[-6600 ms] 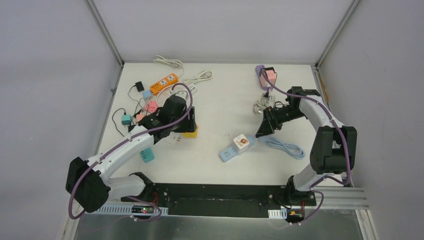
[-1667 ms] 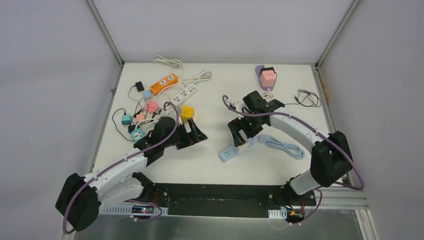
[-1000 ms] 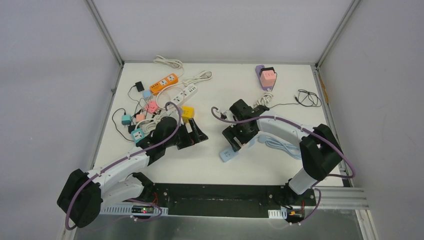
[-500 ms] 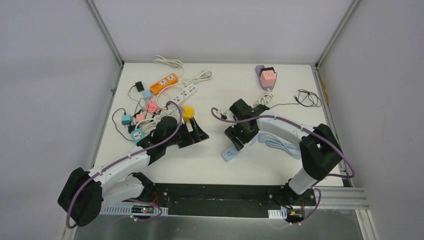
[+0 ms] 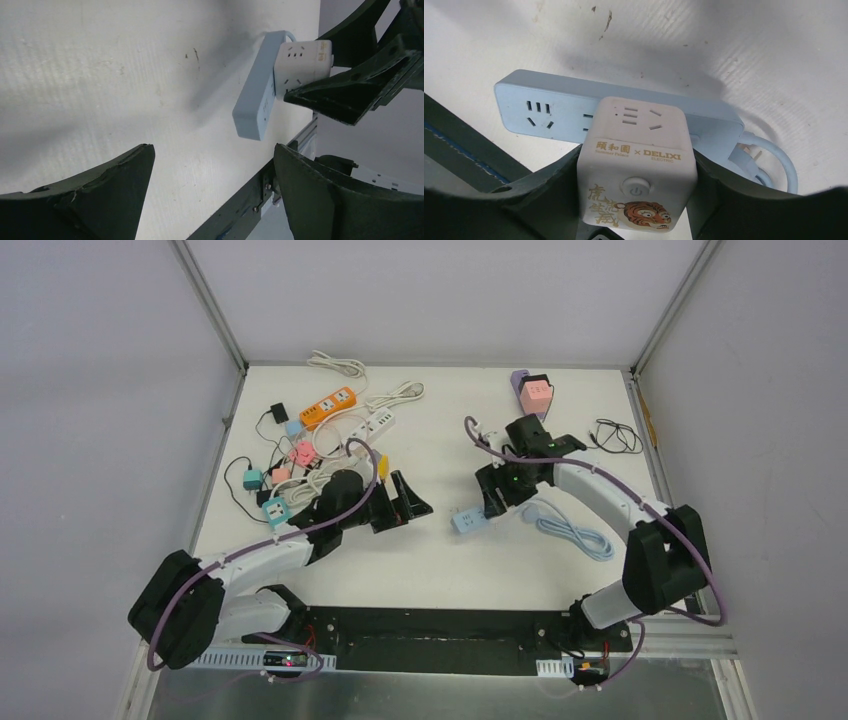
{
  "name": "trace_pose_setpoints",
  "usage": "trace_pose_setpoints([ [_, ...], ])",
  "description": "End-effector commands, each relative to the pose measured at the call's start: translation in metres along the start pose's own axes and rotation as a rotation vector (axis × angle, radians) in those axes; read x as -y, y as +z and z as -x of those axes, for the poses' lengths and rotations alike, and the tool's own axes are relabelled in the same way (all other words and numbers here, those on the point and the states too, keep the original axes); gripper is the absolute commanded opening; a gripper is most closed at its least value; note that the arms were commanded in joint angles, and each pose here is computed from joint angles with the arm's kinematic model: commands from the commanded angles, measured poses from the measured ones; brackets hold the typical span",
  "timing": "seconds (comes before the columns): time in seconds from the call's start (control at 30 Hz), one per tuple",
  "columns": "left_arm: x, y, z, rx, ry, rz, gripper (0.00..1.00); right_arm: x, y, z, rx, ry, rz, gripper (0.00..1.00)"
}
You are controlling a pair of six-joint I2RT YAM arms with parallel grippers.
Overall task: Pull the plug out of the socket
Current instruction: Remove the plug from the socket.
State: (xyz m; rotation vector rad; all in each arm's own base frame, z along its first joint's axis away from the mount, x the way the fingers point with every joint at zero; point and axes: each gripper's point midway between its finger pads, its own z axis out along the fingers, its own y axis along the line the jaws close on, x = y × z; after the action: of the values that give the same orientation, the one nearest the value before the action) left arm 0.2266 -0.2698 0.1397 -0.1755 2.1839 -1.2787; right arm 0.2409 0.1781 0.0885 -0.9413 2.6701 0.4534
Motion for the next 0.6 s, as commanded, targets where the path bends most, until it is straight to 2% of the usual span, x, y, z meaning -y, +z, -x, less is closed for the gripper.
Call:
trace_pose_setpoints([
  [0.0,0.038,0.009,-0.002,-0.013,-0.027,-0.164,0.92,-0.006,-0.028,0.024,0.199,0.043,0.104,0.0],
  [0.1,0.051,0.017,-0.002,-0.012,-0.09,-0.242,0.93,-0.006,-0.031,0.024,0.27,0.033,0.145,0.0],
  [0.23,0.068,0.023,-0.001,-0.009,-0.134,-0.324,0.93,0.005,-0.031,0.016,0.323,0.048,0.116,0.0],
  [0.57,0.084,0.051,-0.037,-0.147,-0.117,-0.322,0.93,0.018,-0.034,0.012,0.37,0.073,0.084,0.0],
])
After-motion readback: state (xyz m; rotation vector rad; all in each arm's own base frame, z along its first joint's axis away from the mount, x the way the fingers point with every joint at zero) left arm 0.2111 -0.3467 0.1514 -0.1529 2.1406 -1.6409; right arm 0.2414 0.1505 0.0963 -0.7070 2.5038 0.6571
